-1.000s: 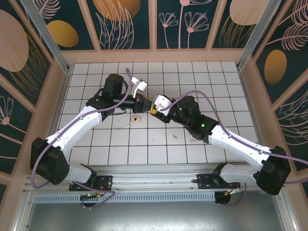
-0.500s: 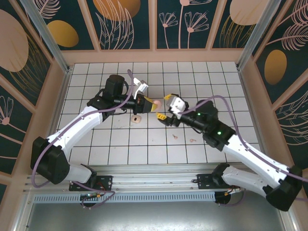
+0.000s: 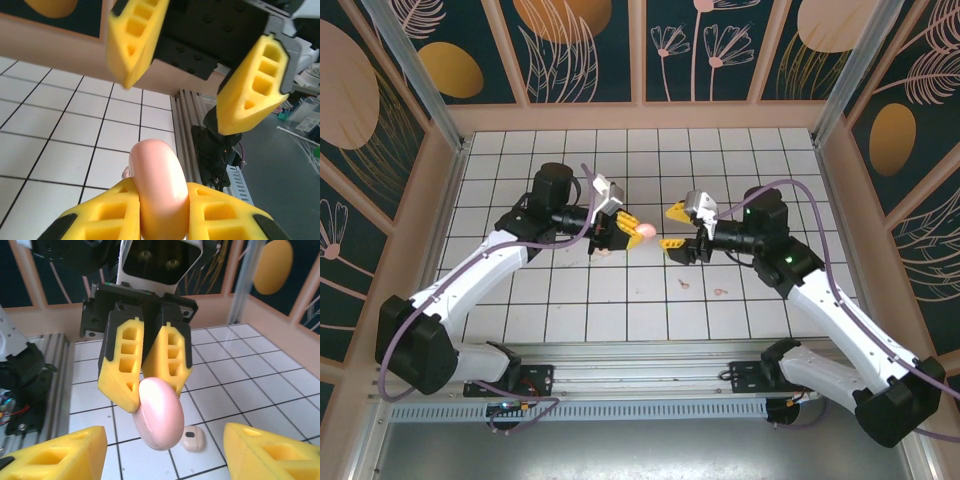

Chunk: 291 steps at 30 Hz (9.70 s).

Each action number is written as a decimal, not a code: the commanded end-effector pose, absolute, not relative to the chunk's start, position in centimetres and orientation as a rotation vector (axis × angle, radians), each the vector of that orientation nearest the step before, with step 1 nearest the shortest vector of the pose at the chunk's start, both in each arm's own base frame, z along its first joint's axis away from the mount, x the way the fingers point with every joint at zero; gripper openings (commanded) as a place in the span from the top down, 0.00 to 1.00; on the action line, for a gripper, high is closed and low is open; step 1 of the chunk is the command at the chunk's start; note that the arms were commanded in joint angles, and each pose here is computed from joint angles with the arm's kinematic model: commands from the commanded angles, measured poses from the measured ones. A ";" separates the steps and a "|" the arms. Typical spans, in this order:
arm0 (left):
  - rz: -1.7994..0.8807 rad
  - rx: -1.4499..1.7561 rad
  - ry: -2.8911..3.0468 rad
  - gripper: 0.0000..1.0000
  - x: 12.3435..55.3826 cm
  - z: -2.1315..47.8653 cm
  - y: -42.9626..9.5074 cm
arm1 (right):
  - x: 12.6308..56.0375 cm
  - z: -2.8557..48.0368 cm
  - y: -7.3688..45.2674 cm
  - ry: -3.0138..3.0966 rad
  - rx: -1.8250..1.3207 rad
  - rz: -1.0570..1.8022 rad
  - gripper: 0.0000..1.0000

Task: Insert wireless bluetooth earbuds into charging case

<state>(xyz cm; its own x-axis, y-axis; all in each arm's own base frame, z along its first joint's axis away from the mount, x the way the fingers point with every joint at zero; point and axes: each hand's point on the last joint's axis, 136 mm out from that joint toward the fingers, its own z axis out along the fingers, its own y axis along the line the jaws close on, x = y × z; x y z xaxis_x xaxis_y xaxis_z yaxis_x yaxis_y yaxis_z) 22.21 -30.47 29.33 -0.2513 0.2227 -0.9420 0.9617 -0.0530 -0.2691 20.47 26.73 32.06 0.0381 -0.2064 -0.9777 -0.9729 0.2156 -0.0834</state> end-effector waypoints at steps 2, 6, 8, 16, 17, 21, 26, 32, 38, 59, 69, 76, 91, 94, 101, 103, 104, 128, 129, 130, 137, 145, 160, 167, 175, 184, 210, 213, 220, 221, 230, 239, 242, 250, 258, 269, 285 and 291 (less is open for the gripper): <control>-1.341 1.382 1.352 0.86 20.6 30.5 -30.3 | 19.4 33.2 27.5 1.343 -1.288 0.984 0.39; -1.310 1.397 1.296 0.86 20.1 30.6 -30.0 | 19.2 33.0 28.2 1.331 -1.329 1.049 0.41; -1.298 1.399 1.282 0.86 20.0 30.7 -30.0 | 19.0 32.8 28.5 1.332 -1.355 1.094 0.43; -1.290 1.404 1.259 0.86 19.9 31.1 -29.9 | 18.5 32.6 29.1 1.313 -1.400 1.171 0.49; -1.288 1.405 1.254 0.86 19.9 31.2 -29.9 | 18.6 32.5 29.1 1.315 -1.402 1.177 0.51; -1.289 1.406 1.245 0.86 19.8 31.4 -29.9 | 18.8 32.3 29.5 1.313 -1.412 1.193 0.55; -1.284 1.408 1.232 0.86 19.7 31.7 -29.8 | 19.0 32.1 29.6 1.318 -1.420 1.192 0.61; -1.274 1.410 1.210 0.86 19.6 32.2 -29.8 | 19.4 32.0 29.8 1.328 -1.420 1.179 0.71; -1.251 1.394 1.233 0.72 20.0 31.9 -29.8 | 19.7 32.4 29.7 1.320 -1.419 1.126 0.82; -1.170 1.384 1.279 0.63 20.9 30.6 -29.7 | 20.1 33.3 30.2 1.315 -1.431 1.019 0.83; -1.172 1.378 1.313 0.81 20.8 29.5 -29.7 | 20.2 33.8 30.3 1.303 -1.422 1.010 0.83; -1.167 1.376 1.310 0.74 20.9 29.7 -29.7 | 20.2 33.9 30.3 1.307 -1.405 1.024 0.82; -1.167 1.368 1.323 0.72 21.0 29.6 -29.7 | 20.2 34.0 30.1 1.310 -1.398 1.009 0.82; -1.166 1.364 1.316 0.67 21.0 29.9 -29.7 | 20.3 33.6 30.1 1.328 -1.399 1.009 0.82; -1.168 1.356 1.307 0.69 21.0 30.4 -29.7 | 20.4 33.0 30.1 1.345 -1.401 1.005 0.82; -1.171 1.354 1.307 0.68 21.0 30.4 -29.7 | 20.4 32.9 30.1 1.351 -1.404 1.005 0.82; -1.169 1.351 1.307 0.67 21.0 30.5 -29.7 | 20.4 32.8 30.1 1.355 -1.405 1.005 0.82; -1.159 1.337 1.299 0.77 21.2 31.1 -29.7 | 20.2 32.0 30.2 1.382 -1.416 0.999 0.81; -1.159 1.335 1.301 0.78 21.2 31.0 -29.7 | 20.3 32.1 30.2 1.381 -1.413 0.999 0.80; -1.160 1.335 1.303 0.78 21.3 31.0 -29.7 | 20.3 32.2 30.3 1.379 -1.409 0.999 0.78; -1.159 1.345 1.302 0.80 21.1 30.8 -29.7 | 21.2 33.5 30.4 1.353 -1.333 0.980 0.60; -1.153 1.355 1.312 0.81 21.0 30.3 -29.7 | 22.1 34.4 30.1 1.363 -1.285 0.967 0.57; -1.151 1.361 1.316 0.81 20.9 30.0 -29.7 | 23.3 34.6 29.1 1.405 -1.221 0.926 0.57; -1.147 1.362 1.315 0.81 20.9 30.0 -29.8 | 23.6 34.8 28.6 1.411 -1.194 0.905 0.57; -1.086 1.331 1.358 0.80 21.8 28.9 -29.6 | 22.6 35.9 28.3 1.373 -1.195 0.931 0.55; -0.965 1.264 1.449 0.81 23.4 25.8 -28.9 | 23.5 34.1 26.2 1.630 -0.962 0.920 0.55; -0.974 1.185 1.556 0.81 23.8 22.2 -28.4 | 21.8 9.9 13.6 2.974 0.256 0.321 0.58; -0.978 1.182 1.555 0.81 23.9 22.2 -28.5 | 22.0 8.6 12.9 3.009 0.308 0.291 0.54; -0.975 1.179 1.561 0.81 23.7 22.1 -28.3 | 23.5 6.1 12.3 3.016 0.369 0.335 0.49; -0.975 1.180 1.563 0.81 23.7 22.1 -28.3 | 23.6 5.9 12.2 3.015 0.378 0.337 0.49; -0.975 1.180 1.568 0.81 23.7 21.9 -28.3 | 23.6 3.7 12.1 3.038 0.400 0.378 0.50; -0.974 1.178 1.577 0.81 23.8 21.8 -28.2 | 23.0 2.3 12.3 3.072 0.402 0.396 0.52; -0.972 1.177 1.577 0.81 23.7 21.8 -28.2 | 22.6 2.0 12.2 3.082 0.404 0.388 0.52; -0.973 1.176 1.579 0.80 23.7 21.8 -28.2 | 21.4 1.8 12.1 3.117 0.406 0.388 0.52; -0.976 1.176 1.584 0.80 23.7 21.6 -28.2 | 20.2 2.2 12.2 3.129 0.421 0.426 0.54; -0.976 1.172 1.587 0.80 23.7 21.7 -28.2 | 19.5 2.8 12.6 3.145 0.411 0.437 0.54; -0.971 1.171 1.588 0.80 23.7 21.8 -28.1 | 20.9 3.0 12.6 3.129 0.359 0.397 0.48; -0.968 1.170 1.592 0.80 23.7 21.8 -28.1 | 22.1 4.0 13.0 3.093 0.337 0.411 0.49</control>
<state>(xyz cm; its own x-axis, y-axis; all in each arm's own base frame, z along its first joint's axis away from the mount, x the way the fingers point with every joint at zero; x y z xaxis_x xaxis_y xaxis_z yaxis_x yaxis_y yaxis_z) 24.09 -28.15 21.67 -0.1417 0.2584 -0.9556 0.9670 0.2425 -0.0778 21.56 13.08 3.45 -0.9730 0.2272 0.0415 0.2296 0.9328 0.2776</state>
